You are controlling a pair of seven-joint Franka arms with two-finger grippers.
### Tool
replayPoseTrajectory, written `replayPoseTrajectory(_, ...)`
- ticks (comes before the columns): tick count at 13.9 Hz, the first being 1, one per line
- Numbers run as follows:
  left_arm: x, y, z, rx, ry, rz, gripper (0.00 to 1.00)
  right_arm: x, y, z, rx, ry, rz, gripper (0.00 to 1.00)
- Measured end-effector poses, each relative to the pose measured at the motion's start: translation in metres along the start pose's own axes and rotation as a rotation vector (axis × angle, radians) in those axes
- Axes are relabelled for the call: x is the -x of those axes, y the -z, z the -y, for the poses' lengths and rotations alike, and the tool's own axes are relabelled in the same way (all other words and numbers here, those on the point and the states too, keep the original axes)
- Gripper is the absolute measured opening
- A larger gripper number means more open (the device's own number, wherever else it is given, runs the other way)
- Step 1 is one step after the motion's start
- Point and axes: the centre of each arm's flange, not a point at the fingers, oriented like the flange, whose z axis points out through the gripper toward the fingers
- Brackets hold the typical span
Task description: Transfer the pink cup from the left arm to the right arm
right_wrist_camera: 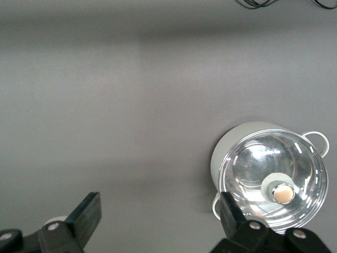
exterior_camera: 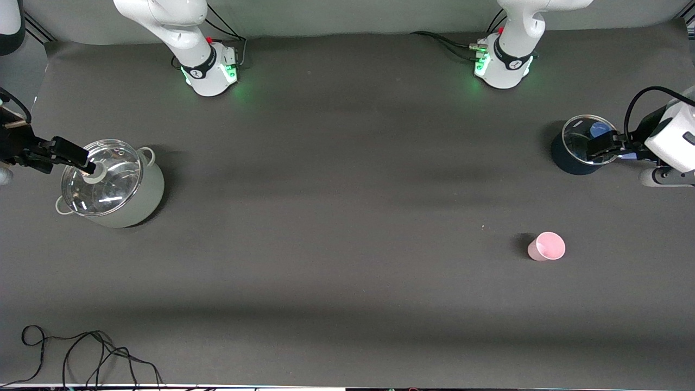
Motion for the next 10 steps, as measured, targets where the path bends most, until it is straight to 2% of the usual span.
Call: replayPoseTrajectory(10, 0.0003, 0.0014, -0.0010, 0.000, -0.002, -0.006, 1.00, -0.0001, -0.0002, 0.0000, 0.000, 0.000, 0.000, 1.00)
